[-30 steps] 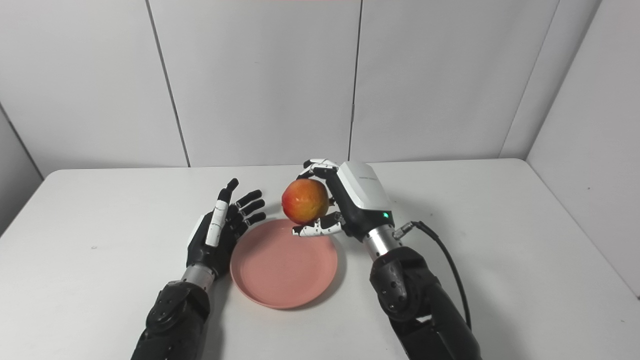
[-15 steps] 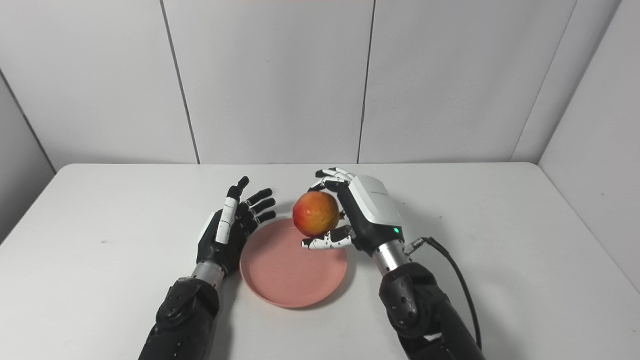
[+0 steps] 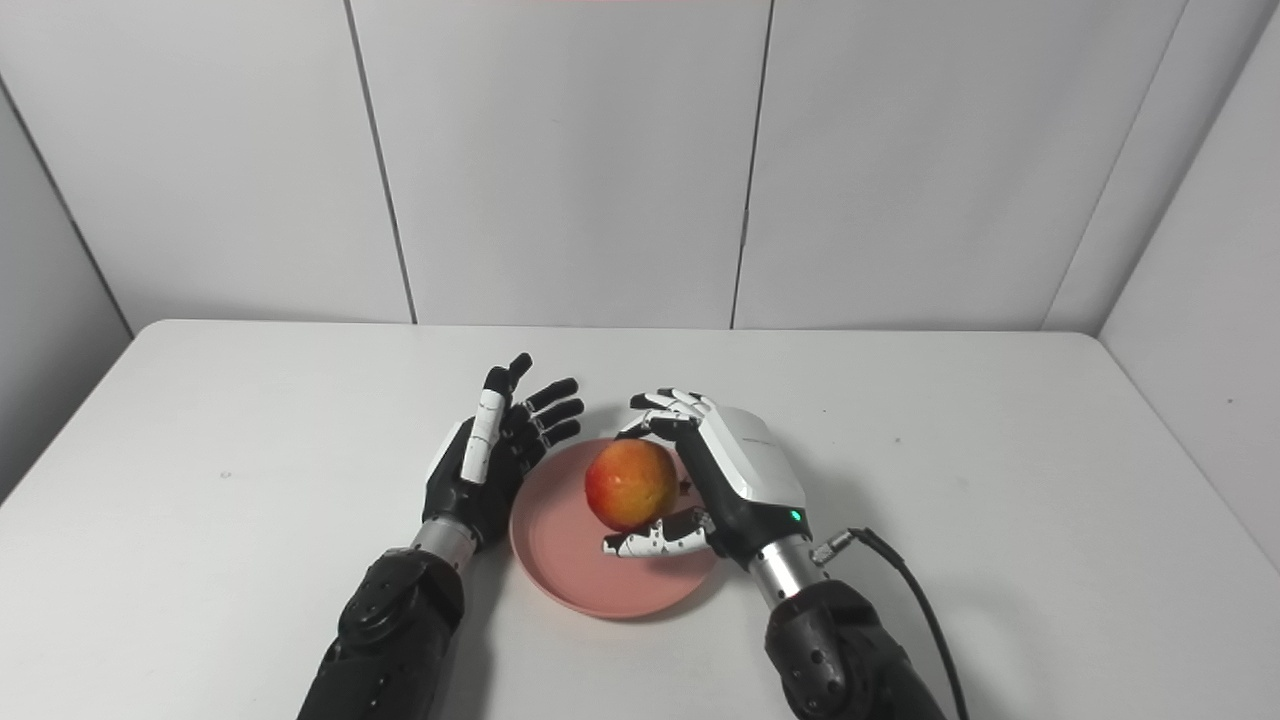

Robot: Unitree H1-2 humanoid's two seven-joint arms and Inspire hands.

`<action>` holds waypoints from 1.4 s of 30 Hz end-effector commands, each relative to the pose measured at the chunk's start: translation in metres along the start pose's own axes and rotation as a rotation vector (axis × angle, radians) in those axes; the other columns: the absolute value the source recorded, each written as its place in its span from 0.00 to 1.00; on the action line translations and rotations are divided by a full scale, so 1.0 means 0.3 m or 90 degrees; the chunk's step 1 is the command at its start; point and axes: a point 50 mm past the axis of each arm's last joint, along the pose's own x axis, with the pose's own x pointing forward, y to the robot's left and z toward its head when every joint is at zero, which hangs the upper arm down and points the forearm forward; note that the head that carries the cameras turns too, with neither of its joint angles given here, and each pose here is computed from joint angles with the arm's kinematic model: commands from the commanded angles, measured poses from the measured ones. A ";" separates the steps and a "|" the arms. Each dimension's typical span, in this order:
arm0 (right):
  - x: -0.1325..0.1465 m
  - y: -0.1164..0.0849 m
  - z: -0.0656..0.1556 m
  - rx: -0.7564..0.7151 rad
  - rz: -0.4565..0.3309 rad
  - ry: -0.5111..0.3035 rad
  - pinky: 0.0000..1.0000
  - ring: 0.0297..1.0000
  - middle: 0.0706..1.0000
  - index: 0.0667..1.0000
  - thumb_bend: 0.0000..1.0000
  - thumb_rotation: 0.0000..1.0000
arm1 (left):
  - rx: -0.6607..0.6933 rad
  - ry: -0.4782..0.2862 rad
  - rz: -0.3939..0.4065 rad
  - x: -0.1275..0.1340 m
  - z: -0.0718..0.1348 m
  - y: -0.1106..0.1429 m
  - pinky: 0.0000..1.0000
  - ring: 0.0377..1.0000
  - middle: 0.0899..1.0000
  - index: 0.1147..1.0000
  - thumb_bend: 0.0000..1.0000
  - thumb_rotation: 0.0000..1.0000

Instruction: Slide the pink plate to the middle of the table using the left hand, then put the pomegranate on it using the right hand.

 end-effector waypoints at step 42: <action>0.105 -0.008 -0.015 -0.024 0.022 -0.051 0.96 0.98 0.94 0.70 1.00 0.58 | 0.004 0.048 0.013 -0.013 -0.039 -0.013 0.71 0.74 0.77 1.00 0.94 0.78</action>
